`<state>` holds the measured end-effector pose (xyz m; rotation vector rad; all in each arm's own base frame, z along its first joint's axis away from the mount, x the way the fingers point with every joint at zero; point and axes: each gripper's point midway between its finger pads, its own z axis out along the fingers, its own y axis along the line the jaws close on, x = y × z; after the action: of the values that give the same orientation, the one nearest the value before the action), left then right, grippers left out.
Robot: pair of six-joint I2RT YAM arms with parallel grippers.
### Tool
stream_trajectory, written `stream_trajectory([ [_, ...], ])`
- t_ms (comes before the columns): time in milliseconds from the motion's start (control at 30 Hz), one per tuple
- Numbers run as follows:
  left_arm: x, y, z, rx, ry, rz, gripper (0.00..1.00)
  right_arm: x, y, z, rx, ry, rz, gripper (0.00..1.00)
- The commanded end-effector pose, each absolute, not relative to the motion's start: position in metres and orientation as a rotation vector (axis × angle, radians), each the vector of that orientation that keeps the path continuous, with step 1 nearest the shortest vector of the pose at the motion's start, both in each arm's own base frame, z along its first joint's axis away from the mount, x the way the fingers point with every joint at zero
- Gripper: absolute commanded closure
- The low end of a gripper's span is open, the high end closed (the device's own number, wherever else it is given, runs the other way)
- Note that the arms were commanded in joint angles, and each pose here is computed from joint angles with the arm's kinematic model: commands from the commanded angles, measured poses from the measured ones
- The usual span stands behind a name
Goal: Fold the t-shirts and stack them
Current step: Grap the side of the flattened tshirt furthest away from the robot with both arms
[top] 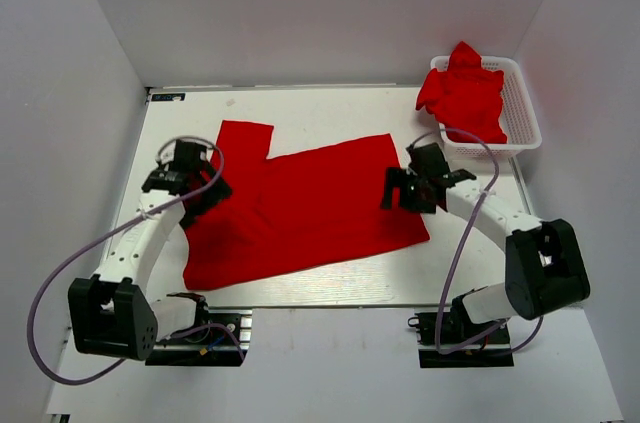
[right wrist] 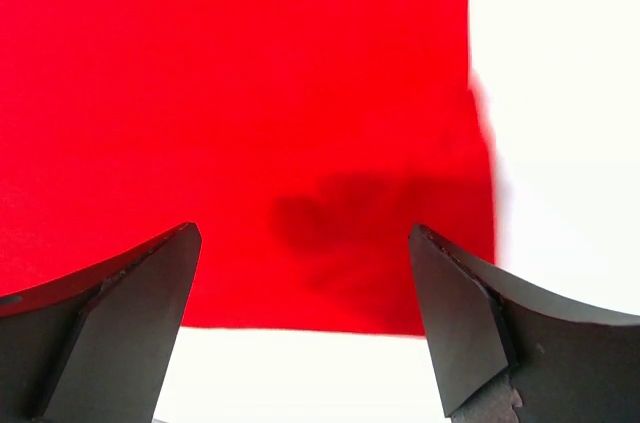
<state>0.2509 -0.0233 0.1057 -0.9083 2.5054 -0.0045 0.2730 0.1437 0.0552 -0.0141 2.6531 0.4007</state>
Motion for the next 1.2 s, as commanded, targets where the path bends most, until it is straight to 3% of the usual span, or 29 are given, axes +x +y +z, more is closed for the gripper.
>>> stream_trajectory([
  [0,0.303,-0.004,0.155,-0.818,2.336,0.068,0.0,0.325,0.137,0.096,-0.014,2.511,0.277,0.1],
  [167,0.397,-0.013,0.19,-0.644,2.276,0.049,0.0,0.383,0.147,0.133,0.028,2.416,0.24,0.1],
  [233,0.426,-0.01,0.159,-0.647,2.361,0.116,0.0,0.4,0.147,0.131,0.036,2.418,0.197,0.1],
  [433,0.54,-0.004,0.169,-0.475,2.303,0.161,0.0,0.442,0.149,0.135,0.03,2.41,0.13,0.1],
  [467,0.552,-0.002,0.141,-0.451,2.349,0.17,0.0,0.45,0.149,0.14,0.038,2.398,0.124,0.1],
  [533,0.573,0.0,0.141,-0.375,2.339,0.155,0.0,0.461,0.146,0.134,0.054,2.413,0.109,0.1],
  [833,0.608,0.004,0.094,-0.32,2.303,0.09,0.0,0.495,0.16,0.112,0.054,2.447,0.227,0.1],
  [1167,0.62,-0.003,0.047,-0.29,2.324,0.049,0.0,0.498,0.154,0.094,0.079,2.476,0.252,0.1],
])
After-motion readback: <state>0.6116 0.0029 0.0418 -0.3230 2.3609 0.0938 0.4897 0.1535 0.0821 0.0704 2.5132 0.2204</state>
